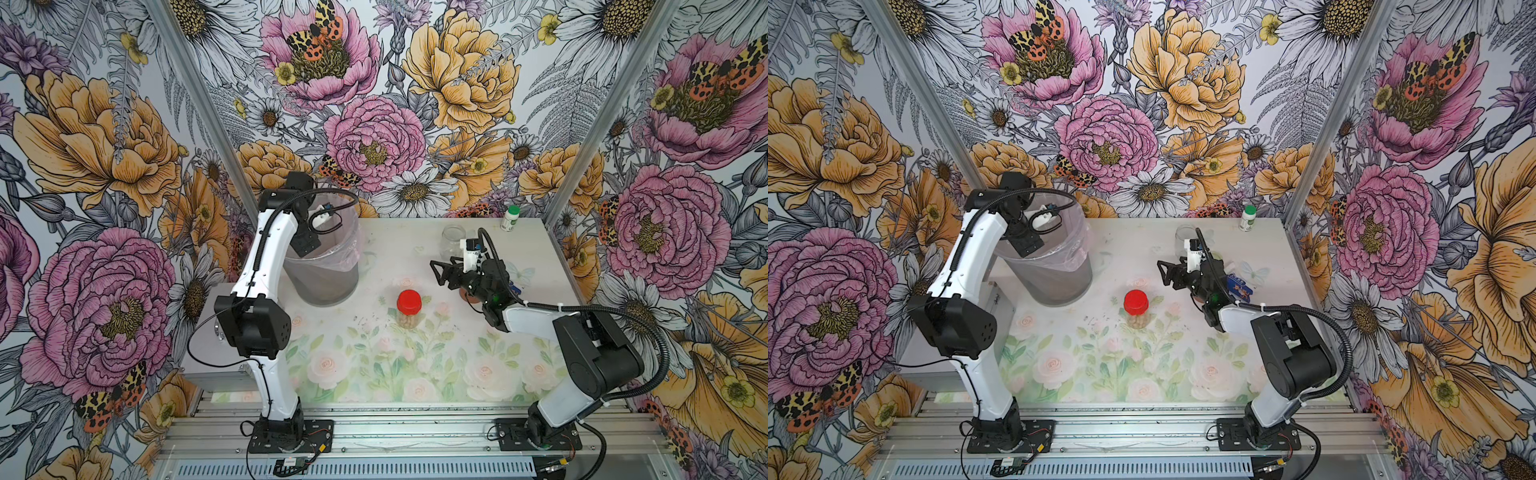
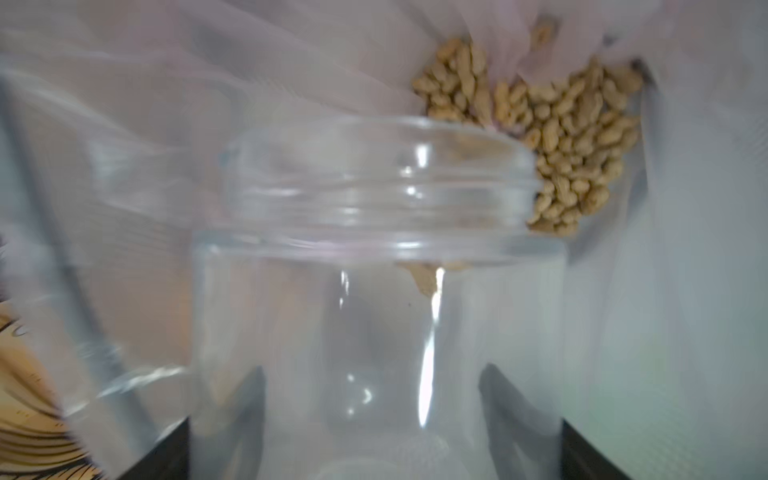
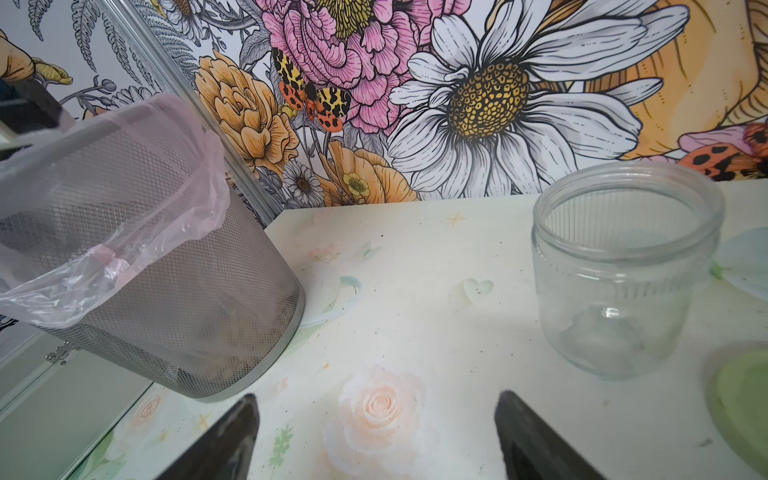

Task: Empty moldy peanuts from jars
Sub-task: Pour the moldy peanuts from the jar into the trash bin.

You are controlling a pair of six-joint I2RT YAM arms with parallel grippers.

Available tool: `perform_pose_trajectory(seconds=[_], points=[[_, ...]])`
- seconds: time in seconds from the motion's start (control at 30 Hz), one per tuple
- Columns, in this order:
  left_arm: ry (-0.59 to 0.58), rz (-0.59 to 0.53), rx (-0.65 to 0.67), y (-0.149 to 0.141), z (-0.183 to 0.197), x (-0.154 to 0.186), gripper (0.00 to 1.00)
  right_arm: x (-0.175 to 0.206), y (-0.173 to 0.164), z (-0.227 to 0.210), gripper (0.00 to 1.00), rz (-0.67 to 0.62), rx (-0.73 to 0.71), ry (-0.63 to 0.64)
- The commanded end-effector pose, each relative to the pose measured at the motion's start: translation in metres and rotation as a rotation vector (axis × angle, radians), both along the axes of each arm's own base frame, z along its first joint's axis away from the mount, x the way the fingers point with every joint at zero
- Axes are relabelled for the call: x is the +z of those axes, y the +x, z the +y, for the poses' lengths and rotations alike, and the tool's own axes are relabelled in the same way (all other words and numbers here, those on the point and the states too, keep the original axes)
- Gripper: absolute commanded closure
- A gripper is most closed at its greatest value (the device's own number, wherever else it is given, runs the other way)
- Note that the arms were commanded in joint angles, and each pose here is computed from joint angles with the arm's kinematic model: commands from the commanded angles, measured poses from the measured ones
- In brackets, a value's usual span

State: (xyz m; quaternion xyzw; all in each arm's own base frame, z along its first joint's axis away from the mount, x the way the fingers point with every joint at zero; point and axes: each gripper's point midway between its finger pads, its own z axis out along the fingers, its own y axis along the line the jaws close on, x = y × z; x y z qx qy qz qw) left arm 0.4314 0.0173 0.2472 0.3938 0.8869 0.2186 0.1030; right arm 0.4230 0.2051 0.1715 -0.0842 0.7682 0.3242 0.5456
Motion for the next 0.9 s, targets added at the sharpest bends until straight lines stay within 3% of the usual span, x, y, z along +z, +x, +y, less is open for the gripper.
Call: perform_pose_trajectory(seconds=[0.0,0.03,0.1,0.17,0.2,0.27,0.33,0.4,0.47,0.5,0.57,0.67,0.73,0.8,0.87], points=[[-0.016,-0.376,-0.012,0.032,-0.008,0.108,0.70,0.013,0.004,0.007,0.11,-0.027,0.026,0.008],[-0.088,-0.397,-0.040,0.030,-0.023,0.114,0.69,0.013,0.003,0.007,0.11,-0.026,0.025,-0.001],[-0.196,-0.223,-0.089,0.020,-0.047,0.058,0.72,0.009,0.002,0.004,0.11,-0.033,0.011,-0.012],[-0.106,-0.090,-0.038,0.016,-0.024,0.011,0.76,0.005,0.004,0.001,0.11,-0.028,-0.004,-0.005],[-0.033,-0.095,0.002,0.020,-0.004,0.012,0.76,0.006,0.004,0.001,0.11,-0.029,-0.003,0.000],[0.004,-0.217,0.033,0.027,0.009,0.054,0.74,0.011,0.004,0.003,0.11,-0.037,0.006,0.004],[-0.128,-0.301,0.020,0.022,-0.010,0.081,0.70,0.014,0.003,0.003,0.11,-0.037,0.010,-0.003],[-0.223,-0.136,-0.026,0.004,-0.034,0.029,0.71,0.011,0.002,0.002,0.11,-0.041,0.004,-0.008],[-0.105,-0.002,-0.002,0.000,-0.017,-0.019,0.77,0.006,0.004,-0.001,0.11,-0.035,-0.007,-0.007],[-0.052,-0.025,0.031,0.010,-0.003,-0.014,0.78,0.007,0.004,0.000,0.11,-0.034,-0.006,-0.001],[-0.090,-0.185,0.096,0.020,0.015,0.036,0.75,0.008,0.003,0.001,0.11,-0.035,0.003,0.004],[-0.137,-0.291,0.090,-0.011,0.026,0.083,0.70,0.013,0.002,-0.002,0.11,-0.045,-0.008,-0.009],[-0.114,-0.249,0.040,0.011,0.001,0.064,0.69,0.012,0.003,-0.003,0.11,-0.045,-0.014,-0.010],[-0.079,-0.136,-0.156,0.023,-0.065,0.027,0.72,0.011,0.007,0.004,0.11,-0.041,0.015,0.005],[-0.052,-0.157,-0.050,0.023,-0.036,0.035,0.74,0.010,0.006,0.008,0.12,-0.029,0.035,0.021]])
